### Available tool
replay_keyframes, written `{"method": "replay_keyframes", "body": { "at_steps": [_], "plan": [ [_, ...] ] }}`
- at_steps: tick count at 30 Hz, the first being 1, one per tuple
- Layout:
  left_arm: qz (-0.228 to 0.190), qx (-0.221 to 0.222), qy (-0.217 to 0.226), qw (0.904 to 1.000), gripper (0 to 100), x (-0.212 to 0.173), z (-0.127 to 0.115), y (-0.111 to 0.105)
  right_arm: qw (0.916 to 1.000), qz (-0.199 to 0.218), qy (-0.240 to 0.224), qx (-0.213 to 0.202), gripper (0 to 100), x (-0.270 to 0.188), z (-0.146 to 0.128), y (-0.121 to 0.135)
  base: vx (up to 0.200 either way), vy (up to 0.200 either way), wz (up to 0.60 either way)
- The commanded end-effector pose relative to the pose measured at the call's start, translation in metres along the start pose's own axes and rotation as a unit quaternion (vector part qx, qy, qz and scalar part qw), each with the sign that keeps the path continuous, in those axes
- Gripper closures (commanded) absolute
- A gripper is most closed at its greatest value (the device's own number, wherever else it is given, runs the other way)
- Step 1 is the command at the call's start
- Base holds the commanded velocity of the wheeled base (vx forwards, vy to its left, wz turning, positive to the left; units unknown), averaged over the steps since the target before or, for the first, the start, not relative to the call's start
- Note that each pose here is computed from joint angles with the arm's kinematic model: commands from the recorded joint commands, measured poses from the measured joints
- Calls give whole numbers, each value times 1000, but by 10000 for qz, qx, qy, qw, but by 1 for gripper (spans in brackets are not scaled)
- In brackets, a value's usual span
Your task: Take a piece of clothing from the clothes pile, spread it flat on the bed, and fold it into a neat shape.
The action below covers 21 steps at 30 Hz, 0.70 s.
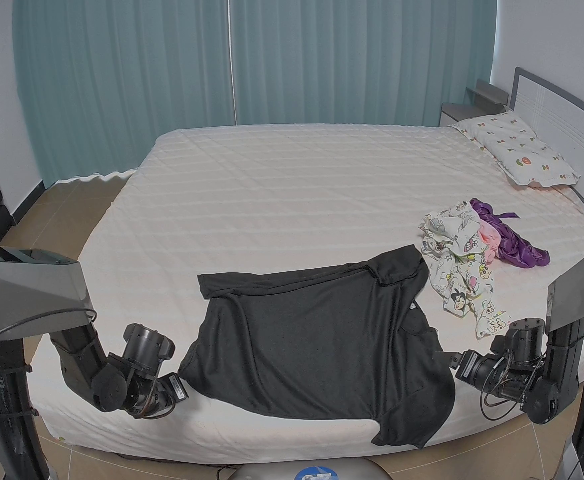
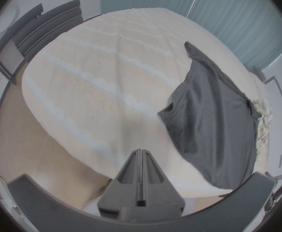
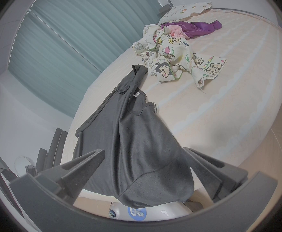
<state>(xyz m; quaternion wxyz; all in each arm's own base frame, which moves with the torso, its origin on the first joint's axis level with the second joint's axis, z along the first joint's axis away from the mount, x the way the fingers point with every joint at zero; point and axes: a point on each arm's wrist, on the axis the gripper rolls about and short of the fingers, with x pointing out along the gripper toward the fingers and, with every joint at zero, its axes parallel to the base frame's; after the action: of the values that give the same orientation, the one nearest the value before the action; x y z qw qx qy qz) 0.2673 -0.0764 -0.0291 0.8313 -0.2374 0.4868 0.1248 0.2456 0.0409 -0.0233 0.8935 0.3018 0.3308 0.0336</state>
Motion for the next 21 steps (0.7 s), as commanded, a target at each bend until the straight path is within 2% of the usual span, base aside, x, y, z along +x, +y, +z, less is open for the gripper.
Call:
{"method": "replay_keyframes", "body": {
  "at_steps": [1,2,6,10,14,19,20,21],
  "plan": [
    [-465,-171,-103,9987,100,-2,10,-1,10000,12,-14,-20,0,1,-1,-1,0,0,0],
    [-502,-166,-120,9985,0,-1,11,-2,10000,12,-24,-17,0,1,0,-1,0,0,0],
    [-682,-185,-189,9973,0,0,16,-9,10000,28,-11,-26,0,2,-1,0,0,0,0],
    [-774,-415,-240,9958,0,8,20,-21,10000,14,38,-48,0,4,-3,-1,0,0,0],
    [-805,-352,-228,9959,0,16,17,-29,10000,38,39,-66,0,5,-3,0,0,0,0],
    [-543,-147,-422,9975,0,26,8,-37,9999,106,15,-52,0,8,-1,1,0,0,0],
    [-461,-95,-455,9979,100,31,5,-40,9999,101,21,-51,0,9,-1,0,0,0,0],
    [-403,-69,-490,9980,100,34,3,-40,9999,83,45,-47,0,10,-2,0,0,0,0]
  ]
}}
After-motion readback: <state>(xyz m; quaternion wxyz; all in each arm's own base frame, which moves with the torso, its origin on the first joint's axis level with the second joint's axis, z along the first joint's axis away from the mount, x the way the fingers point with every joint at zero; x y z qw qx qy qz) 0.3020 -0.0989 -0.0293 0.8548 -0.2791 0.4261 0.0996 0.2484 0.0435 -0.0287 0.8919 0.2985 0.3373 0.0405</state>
